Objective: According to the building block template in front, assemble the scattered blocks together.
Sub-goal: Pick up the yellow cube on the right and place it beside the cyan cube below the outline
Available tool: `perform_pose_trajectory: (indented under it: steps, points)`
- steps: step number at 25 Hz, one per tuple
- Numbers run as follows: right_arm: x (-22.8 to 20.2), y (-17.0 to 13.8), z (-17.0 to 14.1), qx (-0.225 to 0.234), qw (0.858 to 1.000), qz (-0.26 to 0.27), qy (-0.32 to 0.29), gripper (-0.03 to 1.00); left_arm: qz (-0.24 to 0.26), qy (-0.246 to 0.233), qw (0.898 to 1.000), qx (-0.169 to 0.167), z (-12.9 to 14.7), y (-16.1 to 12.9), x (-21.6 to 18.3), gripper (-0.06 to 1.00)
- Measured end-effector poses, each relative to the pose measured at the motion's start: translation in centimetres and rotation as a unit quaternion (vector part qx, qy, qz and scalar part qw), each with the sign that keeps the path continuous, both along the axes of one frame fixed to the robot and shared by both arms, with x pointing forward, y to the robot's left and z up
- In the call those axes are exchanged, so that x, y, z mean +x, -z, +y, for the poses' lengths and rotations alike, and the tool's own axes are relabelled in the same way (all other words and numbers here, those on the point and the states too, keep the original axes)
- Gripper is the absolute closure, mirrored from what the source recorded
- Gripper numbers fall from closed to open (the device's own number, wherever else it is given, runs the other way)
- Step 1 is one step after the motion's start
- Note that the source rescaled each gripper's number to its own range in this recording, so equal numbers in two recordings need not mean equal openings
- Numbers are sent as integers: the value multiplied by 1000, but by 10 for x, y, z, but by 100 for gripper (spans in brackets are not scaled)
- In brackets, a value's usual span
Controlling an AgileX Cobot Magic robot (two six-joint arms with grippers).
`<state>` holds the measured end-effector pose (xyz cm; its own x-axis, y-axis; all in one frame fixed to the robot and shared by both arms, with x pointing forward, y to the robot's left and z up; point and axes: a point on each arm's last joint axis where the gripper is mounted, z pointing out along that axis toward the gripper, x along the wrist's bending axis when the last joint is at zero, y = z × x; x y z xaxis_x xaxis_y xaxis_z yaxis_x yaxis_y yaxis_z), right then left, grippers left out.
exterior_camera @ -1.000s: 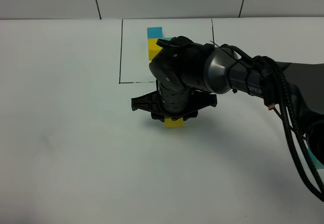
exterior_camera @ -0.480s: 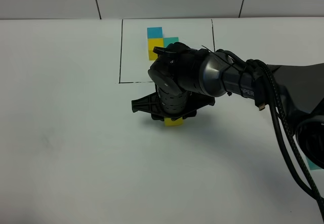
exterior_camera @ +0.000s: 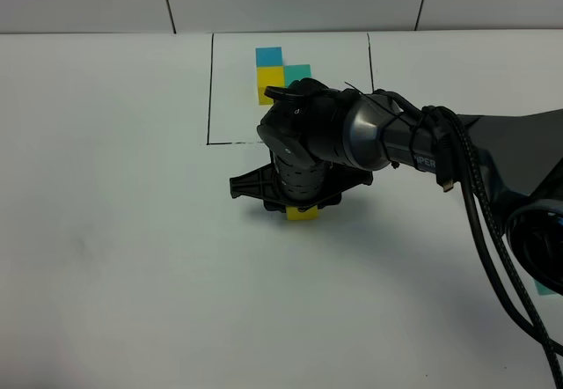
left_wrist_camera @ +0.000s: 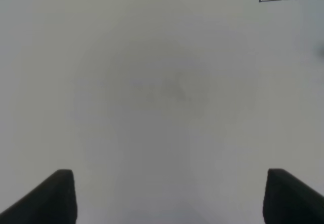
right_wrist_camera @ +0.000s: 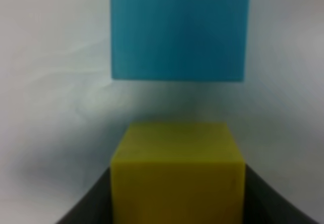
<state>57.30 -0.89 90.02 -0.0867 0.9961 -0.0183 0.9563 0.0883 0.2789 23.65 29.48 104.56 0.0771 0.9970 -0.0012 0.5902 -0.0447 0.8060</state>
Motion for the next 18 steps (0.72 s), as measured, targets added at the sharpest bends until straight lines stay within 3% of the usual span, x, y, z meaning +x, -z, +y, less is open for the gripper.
perform_pose_trajectory:
  steps: [18]
  points:
    - [9, 8, -1, 17, 1000, -12, 1, 96, 0, 0, 1000, 0, 0, 0, 0, -5]
